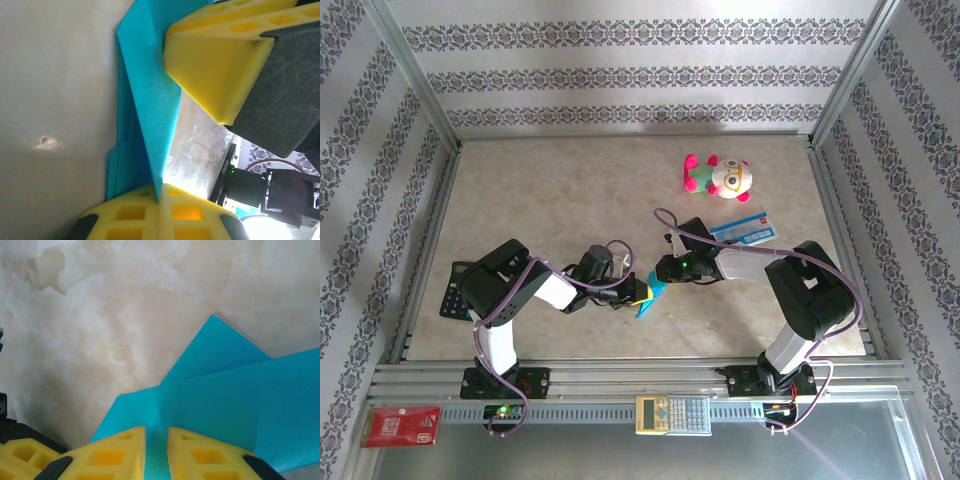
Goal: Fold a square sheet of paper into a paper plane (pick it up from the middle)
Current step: Fold the wing for the fifth time at the center of the table.
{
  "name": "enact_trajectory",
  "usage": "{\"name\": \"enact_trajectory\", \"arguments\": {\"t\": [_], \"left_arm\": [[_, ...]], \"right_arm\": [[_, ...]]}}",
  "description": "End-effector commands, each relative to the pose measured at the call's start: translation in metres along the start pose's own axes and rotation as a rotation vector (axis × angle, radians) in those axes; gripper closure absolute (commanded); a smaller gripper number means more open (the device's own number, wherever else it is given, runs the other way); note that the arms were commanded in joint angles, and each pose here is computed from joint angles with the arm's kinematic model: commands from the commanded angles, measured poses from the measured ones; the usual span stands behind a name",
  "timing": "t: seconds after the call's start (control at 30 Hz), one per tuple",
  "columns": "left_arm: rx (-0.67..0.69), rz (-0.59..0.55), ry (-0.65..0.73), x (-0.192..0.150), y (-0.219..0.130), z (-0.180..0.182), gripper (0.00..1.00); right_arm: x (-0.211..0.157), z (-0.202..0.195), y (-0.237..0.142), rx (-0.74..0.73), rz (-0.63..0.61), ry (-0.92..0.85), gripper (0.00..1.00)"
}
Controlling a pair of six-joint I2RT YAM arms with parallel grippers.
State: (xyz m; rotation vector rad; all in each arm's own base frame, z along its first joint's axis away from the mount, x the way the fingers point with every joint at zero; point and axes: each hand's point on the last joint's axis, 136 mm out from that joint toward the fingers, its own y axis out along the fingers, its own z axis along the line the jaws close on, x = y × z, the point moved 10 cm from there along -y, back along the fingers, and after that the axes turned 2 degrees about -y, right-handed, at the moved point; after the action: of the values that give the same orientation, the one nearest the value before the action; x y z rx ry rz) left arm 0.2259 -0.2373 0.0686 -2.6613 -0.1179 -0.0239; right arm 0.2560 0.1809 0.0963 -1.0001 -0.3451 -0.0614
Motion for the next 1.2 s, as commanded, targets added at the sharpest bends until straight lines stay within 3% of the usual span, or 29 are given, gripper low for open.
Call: {"name": "enact_trajectory", "arguments": {"t": [0.0, 0.43, 0.63, 0.83, 1.0, 1.17], "left_arm": [[0.204, 0.026, -0.088, -0.013, 0.000, 0.034, 0.98], [0.225, 0.001, 0.001, -0.010, -0.023, -0.005, 0.74], [0.206, -0.033, 0.077, -0.016, -0.047, -0.038, 0.71], [0.138, 0.031, 0.147, -0.018, -0.035, -0.069, 0.96], [0.151, 0.066, 0.144, -0.007, -0.013, -0.072, 1.00], [0.230, 0.068, 0.120, -0.002, -0.001, -0.051, 1.00]], "right_arm": [[-0.016, -0.019, 0.006, -0.087, 0.052, 0.020, 0.77], [-0.023, -0.024, 0.010, -0.096, 0.076, 0.021, 0.79], [-0.023, -0.024, 0.010, -0.094, 0.076, 0.021, 0.79], [-0.023, -0.024, 0.010, -0.095, 0.073, 0.023, 0.79], [-0.024, -0.025, 0.011, -0.092, 0.075, 0.027, 0.79], [-0.025, -0.024, 0.011, -0.090, 0.074, 0.028, 0.79]]}}
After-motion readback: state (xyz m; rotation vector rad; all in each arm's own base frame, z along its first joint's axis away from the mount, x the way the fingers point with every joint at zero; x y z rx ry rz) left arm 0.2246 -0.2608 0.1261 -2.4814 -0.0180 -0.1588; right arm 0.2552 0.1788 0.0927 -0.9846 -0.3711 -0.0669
